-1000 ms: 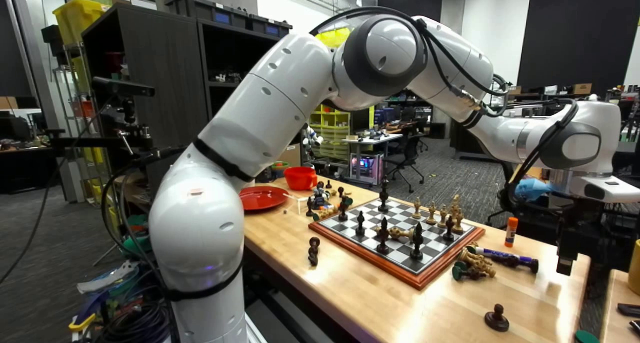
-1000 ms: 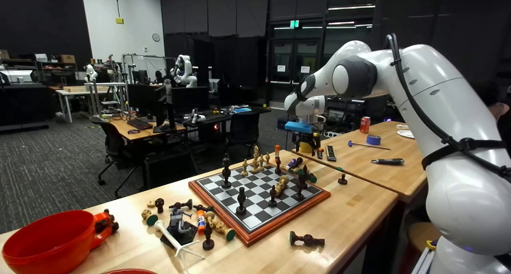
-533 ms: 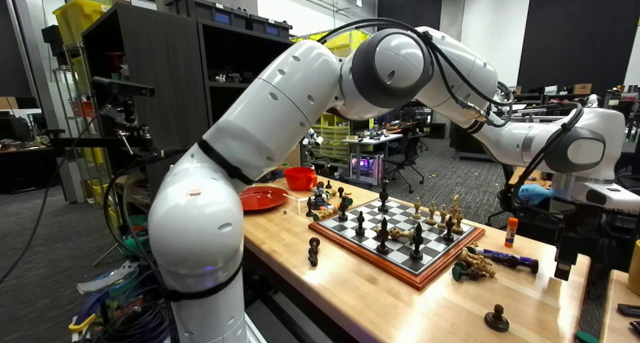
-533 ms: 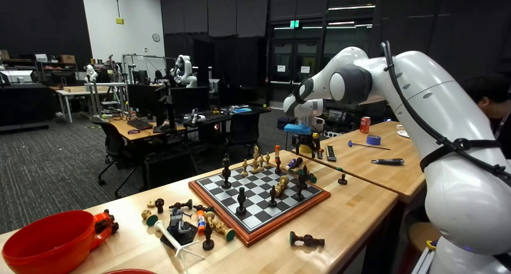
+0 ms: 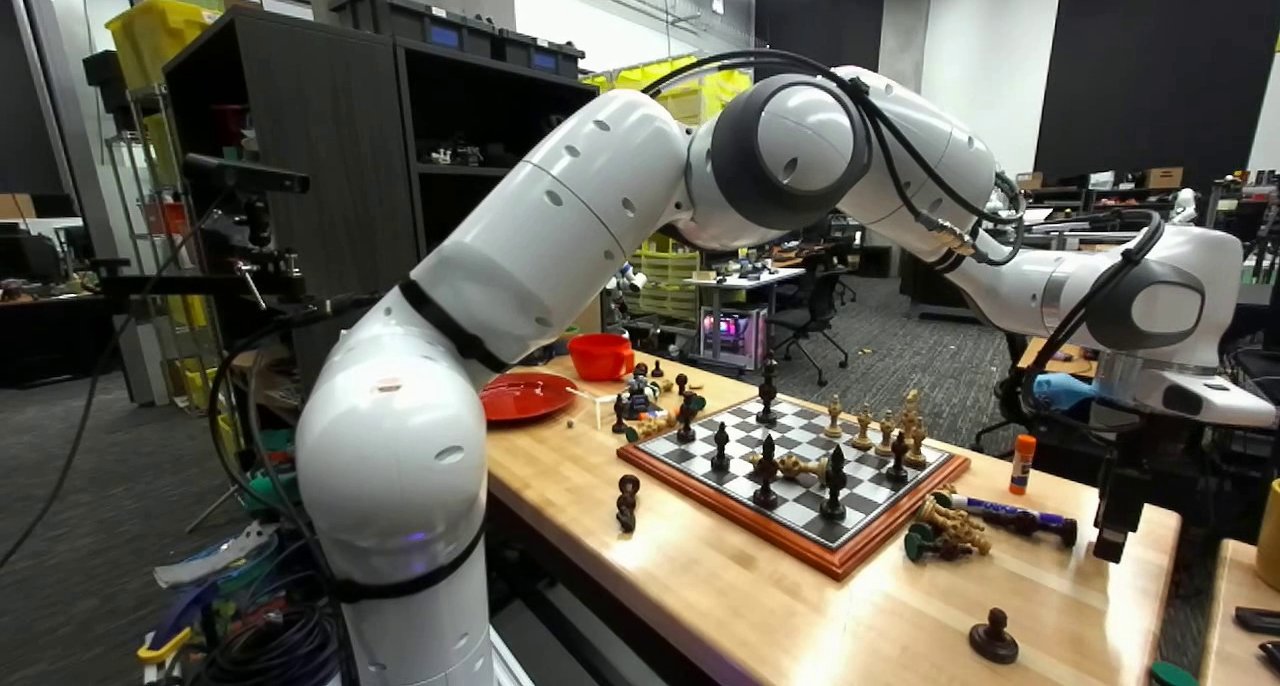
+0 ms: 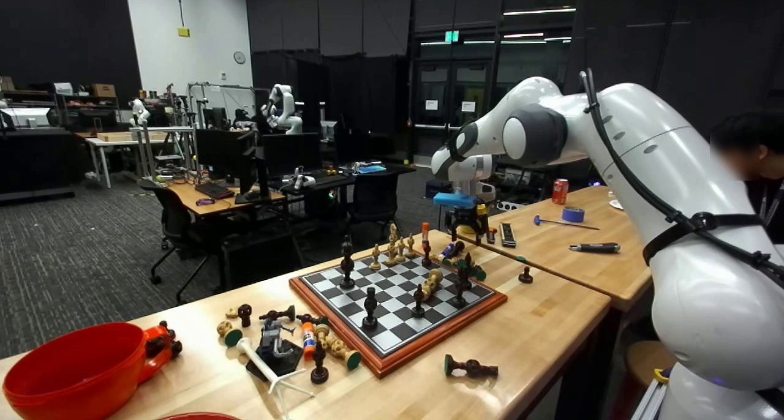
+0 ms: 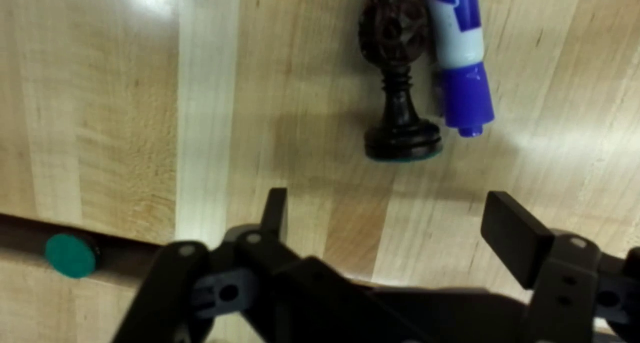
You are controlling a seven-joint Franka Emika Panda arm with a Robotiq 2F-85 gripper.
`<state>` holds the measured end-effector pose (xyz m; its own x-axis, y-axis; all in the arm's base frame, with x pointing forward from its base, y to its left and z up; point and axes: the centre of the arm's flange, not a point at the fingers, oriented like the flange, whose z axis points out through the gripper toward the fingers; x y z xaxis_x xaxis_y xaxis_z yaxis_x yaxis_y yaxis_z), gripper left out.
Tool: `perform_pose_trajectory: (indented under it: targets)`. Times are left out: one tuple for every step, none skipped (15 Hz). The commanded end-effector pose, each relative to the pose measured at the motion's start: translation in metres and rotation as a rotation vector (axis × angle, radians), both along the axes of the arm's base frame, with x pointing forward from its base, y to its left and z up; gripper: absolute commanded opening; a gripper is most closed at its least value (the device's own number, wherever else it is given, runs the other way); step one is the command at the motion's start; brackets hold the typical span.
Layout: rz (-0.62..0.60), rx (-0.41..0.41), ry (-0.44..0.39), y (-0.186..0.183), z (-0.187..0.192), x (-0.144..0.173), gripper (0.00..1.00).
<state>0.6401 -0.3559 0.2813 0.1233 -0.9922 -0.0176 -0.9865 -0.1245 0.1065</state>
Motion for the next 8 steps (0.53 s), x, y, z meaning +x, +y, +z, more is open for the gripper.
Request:
perform_pose_trajectory:
  targets:
    - [0.013, 0.043, 0.0, 0.002, -0.001, 0.004, 0.68]
    - [0.017, 0.05, -0.002, 0.005, -0.001, 0.004, 0.61]
    - [0.024, 0.057, -0.005, 0.008, -0.001, 0.004, 0.52]
    - [0.03, 0.06, -0.011, 0.011, 0.002, 0.005, 0.45]
    - [0.034, 0.066, -0.014, 0.014, 0.003, 0.005, 0.35]
    - [0.038, 0.068, -0.016, 0.016, 0.003, 0.006, 0.28]
    - [0.042, 0.07, -0.017, 0.017, 0.004, 0.007, 0.19]
    - [0.047, 0.073, -0.018, 0.019, 0.003, 0.008, 0.12]
